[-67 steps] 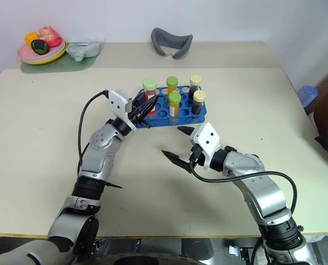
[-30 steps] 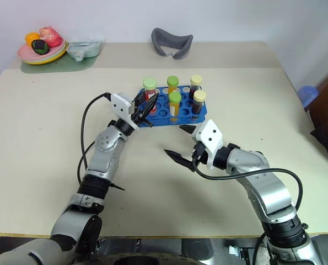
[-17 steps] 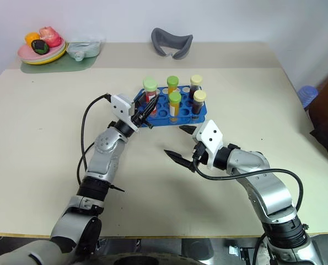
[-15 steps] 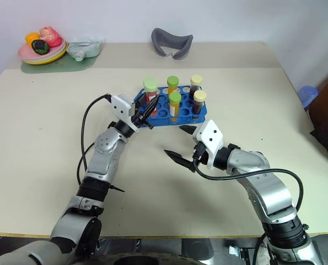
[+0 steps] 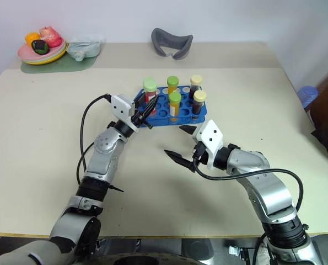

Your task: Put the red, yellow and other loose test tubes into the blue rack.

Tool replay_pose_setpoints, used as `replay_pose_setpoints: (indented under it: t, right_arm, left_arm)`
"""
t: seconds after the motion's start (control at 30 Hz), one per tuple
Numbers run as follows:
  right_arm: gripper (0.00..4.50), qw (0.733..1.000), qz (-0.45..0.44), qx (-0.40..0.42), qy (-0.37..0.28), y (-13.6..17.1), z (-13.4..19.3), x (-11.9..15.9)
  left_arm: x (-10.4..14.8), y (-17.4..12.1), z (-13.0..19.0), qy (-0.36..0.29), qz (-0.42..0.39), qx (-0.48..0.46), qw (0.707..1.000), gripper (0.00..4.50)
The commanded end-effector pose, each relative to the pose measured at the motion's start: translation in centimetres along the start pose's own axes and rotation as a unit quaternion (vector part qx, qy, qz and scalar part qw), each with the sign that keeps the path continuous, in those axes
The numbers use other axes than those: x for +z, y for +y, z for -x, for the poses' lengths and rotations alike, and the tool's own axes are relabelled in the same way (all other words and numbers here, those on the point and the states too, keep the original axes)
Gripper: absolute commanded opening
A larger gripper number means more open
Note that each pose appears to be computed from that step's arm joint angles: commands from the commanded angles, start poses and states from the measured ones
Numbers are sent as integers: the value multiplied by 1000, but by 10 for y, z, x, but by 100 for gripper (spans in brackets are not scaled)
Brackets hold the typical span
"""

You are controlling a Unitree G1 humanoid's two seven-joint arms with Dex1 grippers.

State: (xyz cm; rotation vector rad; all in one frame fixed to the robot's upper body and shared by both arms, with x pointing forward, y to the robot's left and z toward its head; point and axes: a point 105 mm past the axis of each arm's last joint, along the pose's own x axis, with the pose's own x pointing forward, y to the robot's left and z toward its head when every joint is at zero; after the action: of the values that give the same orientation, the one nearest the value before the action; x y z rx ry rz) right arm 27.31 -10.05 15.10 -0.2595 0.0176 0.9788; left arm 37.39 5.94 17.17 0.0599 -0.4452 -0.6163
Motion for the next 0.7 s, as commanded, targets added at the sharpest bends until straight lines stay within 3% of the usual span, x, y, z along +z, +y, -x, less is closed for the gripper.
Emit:
replay_pose_setpoints:
  t: [0.03,0.23,0.47,0.5,0.7]
  right_arm:
    - [450,1000,14,3,-23,2,1,13]
    - [450,1000,16,3,-23,2,1,13]
    - [450,1000,16,4,-23,2,2,13]
    - [450,1000,16,4,-23,1,3,13]
    - [450,1000,27,-8,-11,-10,15,13]
  left_arm:
    - [5,4,-3,-10,-8,0,1000,79]
    - [4,-2,-2,-11,2,-14,1000,79]
    - [17,10,-2,-39,21,26,999,426]
    - [24,14,-1,-49,25,30,998,442]
    - [56,34,22,-68,16,29,997,442]
